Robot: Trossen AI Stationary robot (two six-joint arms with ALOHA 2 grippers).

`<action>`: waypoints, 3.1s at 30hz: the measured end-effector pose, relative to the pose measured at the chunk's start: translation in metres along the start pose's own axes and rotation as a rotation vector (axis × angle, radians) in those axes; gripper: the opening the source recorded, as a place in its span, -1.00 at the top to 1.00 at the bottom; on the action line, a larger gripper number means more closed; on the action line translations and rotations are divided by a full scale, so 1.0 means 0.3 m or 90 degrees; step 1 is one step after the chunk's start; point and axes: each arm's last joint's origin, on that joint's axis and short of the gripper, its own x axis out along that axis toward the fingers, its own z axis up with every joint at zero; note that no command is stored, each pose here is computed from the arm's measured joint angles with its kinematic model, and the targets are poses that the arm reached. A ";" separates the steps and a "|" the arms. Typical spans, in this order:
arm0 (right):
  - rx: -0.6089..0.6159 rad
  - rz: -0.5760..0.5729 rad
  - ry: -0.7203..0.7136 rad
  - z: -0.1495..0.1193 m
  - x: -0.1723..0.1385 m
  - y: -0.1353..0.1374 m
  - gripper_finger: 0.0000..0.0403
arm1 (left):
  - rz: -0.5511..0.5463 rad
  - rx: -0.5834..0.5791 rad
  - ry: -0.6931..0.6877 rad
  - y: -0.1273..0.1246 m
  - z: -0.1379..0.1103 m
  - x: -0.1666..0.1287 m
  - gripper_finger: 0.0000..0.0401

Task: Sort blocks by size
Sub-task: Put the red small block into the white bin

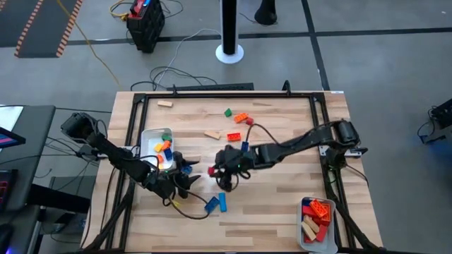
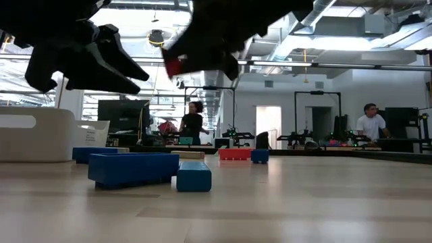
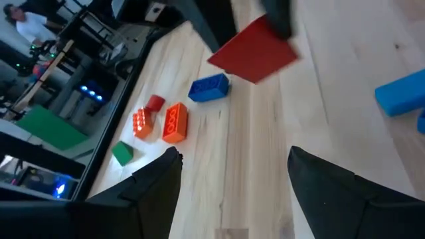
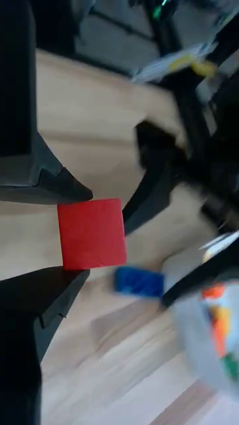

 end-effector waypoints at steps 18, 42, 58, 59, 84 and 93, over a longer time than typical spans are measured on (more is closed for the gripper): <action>-0.106 -0.001 -0.175 -0.007 0.045 0.122 0.23 | -0.089 -0.057 -0.089 -0.019 0.053 -0.022 -0.33; -0.180 -0.015 -0.216 -0.008 0.032 0.168 0.23 | -0.135 -0.219 -0.168 0.032 0.105 0.018 -0.23; -0.164 -0.017 -0.196 -0.019 0.032 0.170 -0.04 | -0.122 -0.230 -0.156 0.039 0.099 0.027 0.33; -0.164 -0.017 -0.195 -0.020 0.032 0.170 -0.09 | -0.123 -0.230 -0.152 0.038 0.097 0.027 0.34; -0.069 -0.109 -0.021 -0.060 -0.021 0.107 -0.23 | -0.065 -0.329 0.047 0.275 -0.042 -0.183 0.37; -0.070 -0.105 -0.011 -0.078 -0.023 0.129 -0.24 | -0.008 -0.457 0.232 0.381 -0.221 -0.300 0.37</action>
